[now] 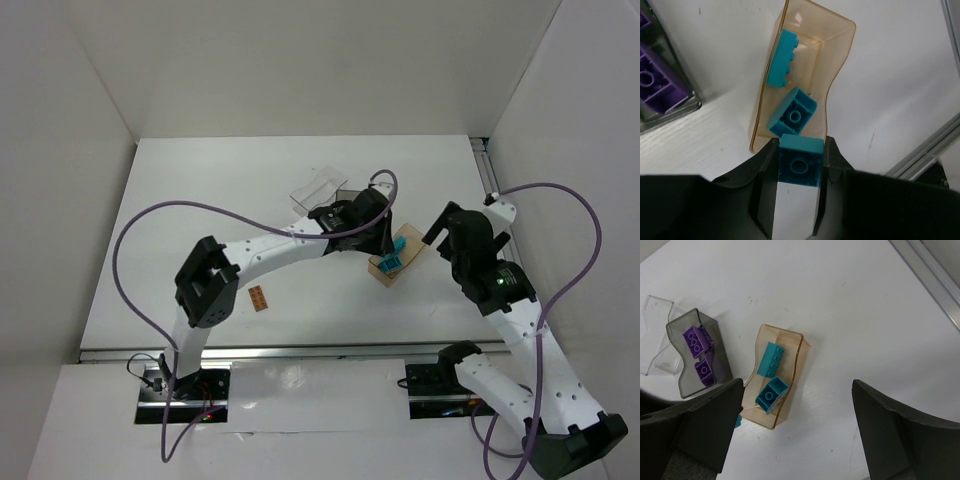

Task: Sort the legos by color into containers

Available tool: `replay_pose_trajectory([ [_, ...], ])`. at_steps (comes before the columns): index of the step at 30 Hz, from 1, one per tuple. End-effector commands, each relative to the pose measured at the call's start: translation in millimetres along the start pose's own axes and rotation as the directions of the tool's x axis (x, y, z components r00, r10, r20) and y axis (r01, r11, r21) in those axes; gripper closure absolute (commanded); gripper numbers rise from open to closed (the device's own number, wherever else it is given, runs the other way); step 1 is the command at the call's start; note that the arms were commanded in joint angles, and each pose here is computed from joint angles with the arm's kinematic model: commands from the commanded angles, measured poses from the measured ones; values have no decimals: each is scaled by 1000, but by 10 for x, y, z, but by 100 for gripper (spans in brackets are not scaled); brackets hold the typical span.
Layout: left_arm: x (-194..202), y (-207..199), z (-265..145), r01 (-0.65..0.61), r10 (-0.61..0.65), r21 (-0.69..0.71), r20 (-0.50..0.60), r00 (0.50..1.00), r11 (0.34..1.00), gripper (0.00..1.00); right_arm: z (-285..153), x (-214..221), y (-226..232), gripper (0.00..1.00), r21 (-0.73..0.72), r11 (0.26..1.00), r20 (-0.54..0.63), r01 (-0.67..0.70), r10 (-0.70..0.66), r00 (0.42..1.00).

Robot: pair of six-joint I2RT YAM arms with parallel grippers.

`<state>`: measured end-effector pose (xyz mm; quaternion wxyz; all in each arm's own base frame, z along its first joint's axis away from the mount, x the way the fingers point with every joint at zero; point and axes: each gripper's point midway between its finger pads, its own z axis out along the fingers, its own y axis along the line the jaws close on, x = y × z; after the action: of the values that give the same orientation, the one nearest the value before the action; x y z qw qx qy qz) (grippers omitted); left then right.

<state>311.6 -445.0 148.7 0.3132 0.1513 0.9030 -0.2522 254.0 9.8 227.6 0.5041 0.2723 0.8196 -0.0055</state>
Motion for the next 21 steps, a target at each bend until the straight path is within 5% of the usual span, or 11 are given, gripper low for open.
replay_pose_trajectory([
  [1,-103,-146,171,-26,26,41,0,1000,999,68,-103,-177,-138,4,55,998,54,-10,7,999],
  [4,-124,-213,381,-37,38,53,-15,999,998,34,-122,-217,-172,4,66,998,74,-17,12,997],
  [5,-87,-190,405,-38,40,38,-40,998,999,14,-124,-201,-186,4,71,997,68,-12,7,998],
  [8,-256,-243,372,-37,37,32,1,999,999,3,-126,-186,-200,4,76,997,62,-7,2,998],
  [11,-413,-230,171,-53,52,12,53,997,999,3,-144,-199,-204,4,71,997,68,-12,7,998],
  [16,-327,95,-228,-108,114,-104,51,992,989,19,-142,-204,-170,4,56,998,68,-17,14,998],
  [21,51,925,-815,-61,74,-409,15,997,910,21,-48,-131,33,4,-10,1000,19,7,-7,1000],
])
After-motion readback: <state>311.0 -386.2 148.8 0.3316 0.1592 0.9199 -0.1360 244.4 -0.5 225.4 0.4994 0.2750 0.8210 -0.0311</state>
